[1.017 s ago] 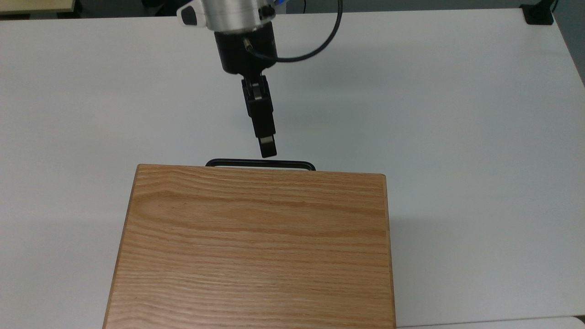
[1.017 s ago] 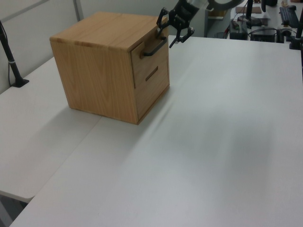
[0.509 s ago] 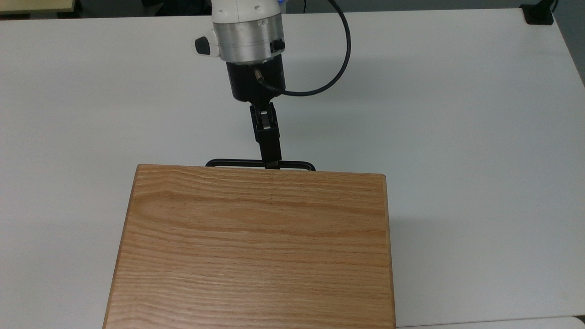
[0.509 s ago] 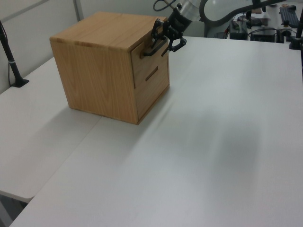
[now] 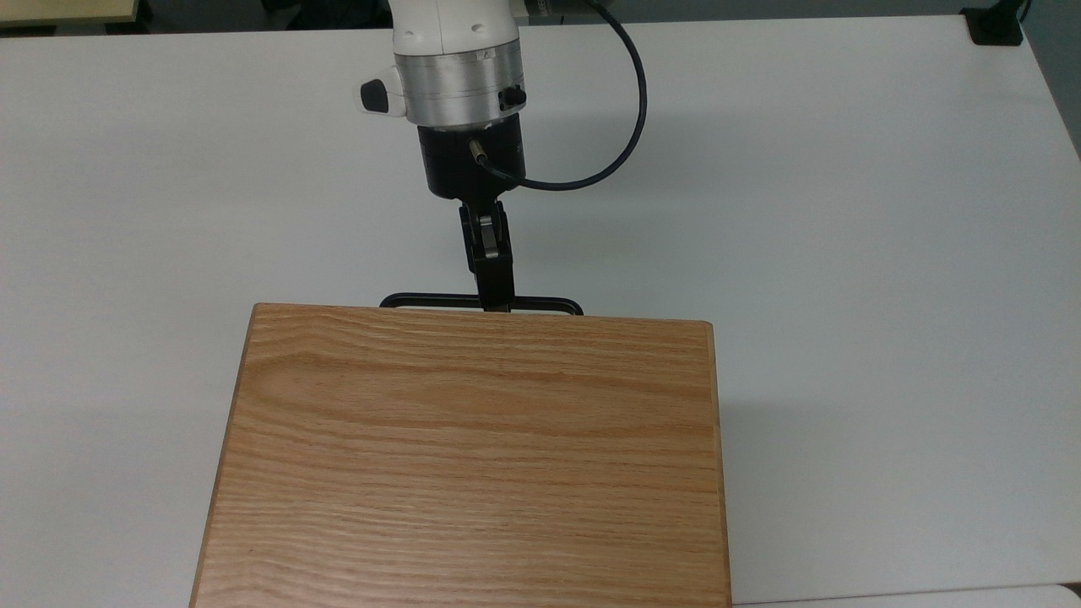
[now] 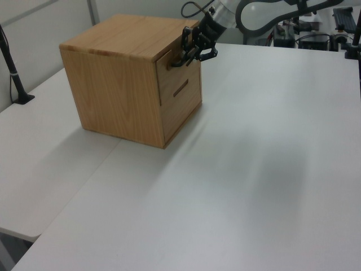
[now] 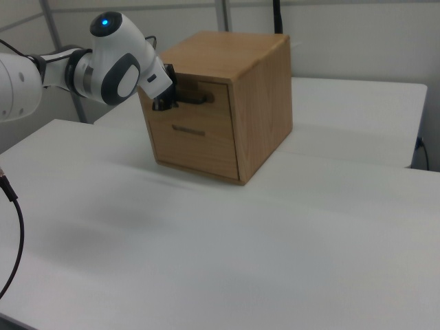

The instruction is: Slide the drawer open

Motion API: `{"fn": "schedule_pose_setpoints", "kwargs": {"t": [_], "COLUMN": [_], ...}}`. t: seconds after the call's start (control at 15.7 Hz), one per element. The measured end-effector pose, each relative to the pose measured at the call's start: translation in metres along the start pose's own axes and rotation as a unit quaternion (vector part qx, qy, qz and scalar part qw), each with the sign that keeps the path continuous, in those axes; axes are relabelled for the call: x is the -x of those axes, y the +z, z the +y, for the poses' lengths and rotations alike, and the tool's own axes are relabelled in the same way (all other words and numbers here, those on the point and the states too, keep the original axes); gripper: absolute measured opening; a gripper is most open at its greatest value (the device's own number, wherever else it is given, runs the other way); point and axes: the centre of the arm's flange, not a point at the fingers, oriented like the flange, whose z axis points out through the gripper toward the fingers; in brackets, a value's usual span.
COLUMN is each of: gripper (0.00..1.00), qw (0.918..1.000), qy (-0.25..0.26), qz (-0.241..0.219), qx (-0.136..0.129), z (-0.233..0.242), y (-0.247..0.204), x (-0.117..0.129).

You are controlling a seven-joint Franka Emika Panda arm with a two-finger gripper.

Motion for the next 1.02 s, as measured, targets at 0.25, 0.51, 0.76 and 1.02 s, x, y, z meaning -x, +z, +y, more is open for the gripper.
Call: {"fn": "schedule_pose_setpoints", "kwargs": {"t": [0.25, 0.51, 0.76, 1.02], "gripper": [0.2, 0.2, 0.2, 0.2], "qw": [1.0, 0.9999, 0.9998, 0.9997], "qy": [0.003, 0.009, 0.011, 0.008], "qz": [-0.001, -0.009, -0.018, -0.024], "qx": [0.001, 0.002, 0.002, 0.007], "z": [0.004, 0.021, 0.043, 0.061], "y": [-0.007, -0.043, -0.078, -0.094], "x": [-0.001, 0.0, 0.003, 0.004]}}
